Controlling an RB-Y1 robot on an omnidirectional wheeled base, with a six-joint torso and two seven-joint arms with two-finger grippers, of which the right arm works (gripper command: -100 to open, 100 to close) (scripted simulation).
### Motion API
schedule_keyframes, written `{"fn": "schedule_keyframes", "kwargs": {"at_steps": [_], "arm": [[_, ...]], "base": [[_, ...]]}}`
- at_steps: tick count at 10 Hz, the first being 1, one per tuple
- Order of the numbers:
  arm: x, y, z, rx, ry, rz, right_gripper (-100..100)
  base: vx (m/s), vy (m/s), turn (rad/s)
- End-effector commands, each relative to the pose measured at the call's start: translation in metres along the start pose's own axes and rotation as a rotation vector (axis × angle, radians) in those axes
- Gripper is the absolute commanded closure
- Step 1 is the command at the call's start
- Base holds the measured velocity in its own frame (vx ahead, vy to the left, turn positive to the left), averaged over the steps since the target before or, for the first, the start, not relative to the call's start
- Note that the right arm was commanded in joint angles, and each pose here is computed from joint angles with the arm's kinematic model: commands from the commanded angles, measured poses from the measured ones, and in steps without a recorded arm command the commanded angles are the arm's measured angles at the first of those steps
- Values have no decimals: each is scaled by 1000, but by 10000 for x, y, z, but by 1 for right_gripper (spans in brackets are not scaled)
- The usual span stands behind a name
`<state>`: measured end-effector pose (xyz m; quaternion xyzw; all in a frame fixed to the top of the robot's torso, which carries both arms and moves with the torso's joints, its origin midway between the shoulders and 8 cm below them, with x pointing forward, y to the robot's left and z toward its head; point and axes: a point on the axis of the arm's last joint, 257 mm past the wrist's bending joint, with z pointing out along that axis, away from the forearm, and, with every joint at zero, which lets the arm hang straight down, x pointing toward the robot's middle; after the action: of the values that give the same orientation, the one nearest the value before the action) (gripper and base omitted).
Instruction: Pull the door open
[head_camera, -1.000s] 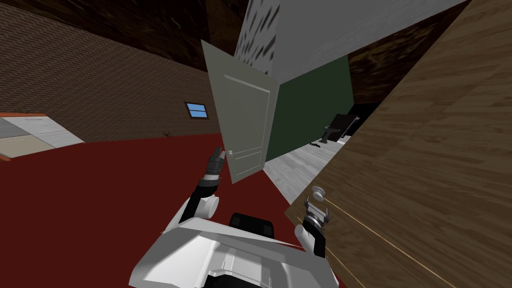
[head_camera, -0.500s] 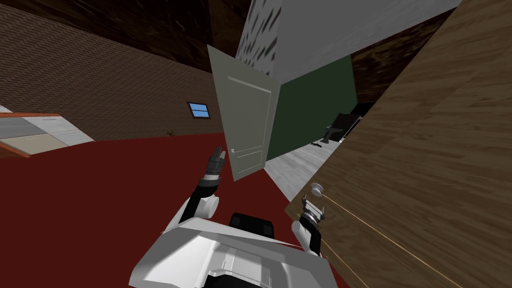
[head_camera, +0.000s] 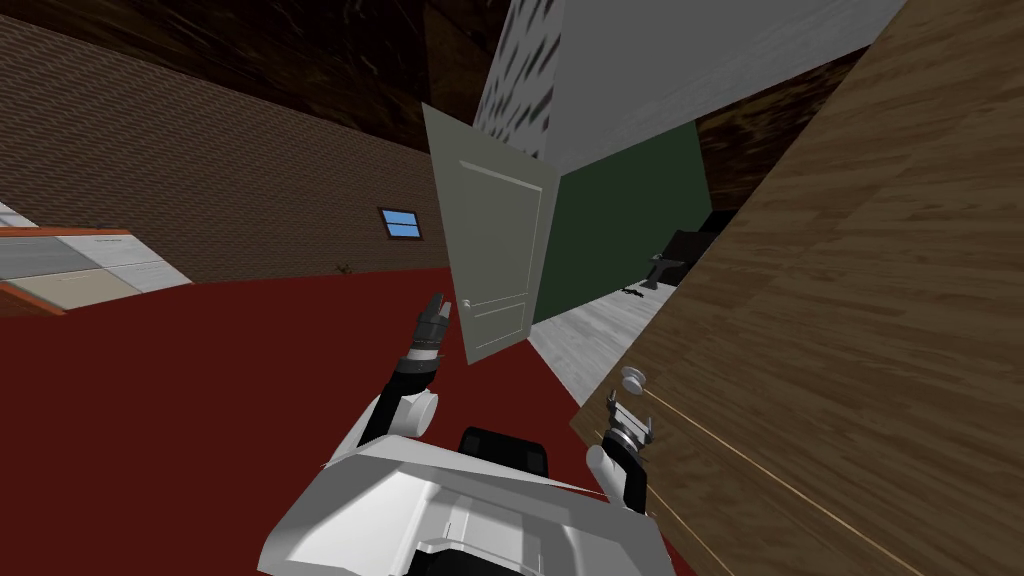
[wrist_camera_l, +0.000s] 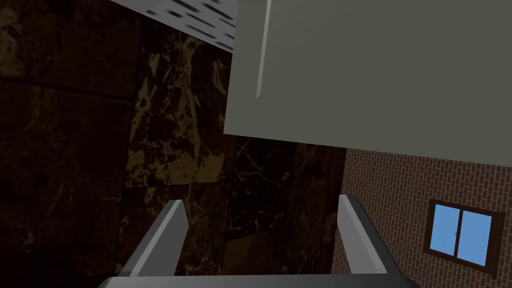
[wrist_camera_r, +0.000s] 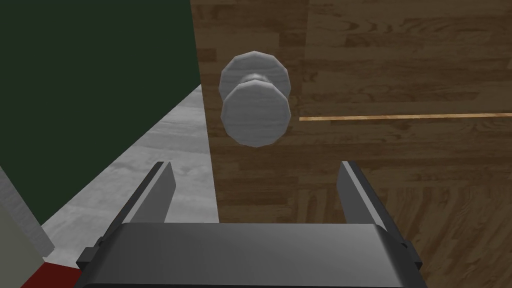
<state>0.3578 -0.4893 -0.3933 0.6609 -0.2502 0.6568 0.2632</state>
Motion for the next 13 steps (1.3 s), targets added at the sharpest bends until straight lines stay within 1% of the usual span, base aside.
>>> {"fn": "schedule_keyframes", "kwargs": {"at_steps": [1, 4, 5, 13], "arm": [[-8, 108, 18, 0, 2, 4, -100], [-22, 324, 39, 0, 4, 4, -100], [-27, 479, 53, 1, 4, 5, -100], [-7, 1062, 94, 5, 5, 6, -100]], "base": [[135, 26, -2], [115, -9, -2], [123, 0, -7], [108, -1, -3]]}}
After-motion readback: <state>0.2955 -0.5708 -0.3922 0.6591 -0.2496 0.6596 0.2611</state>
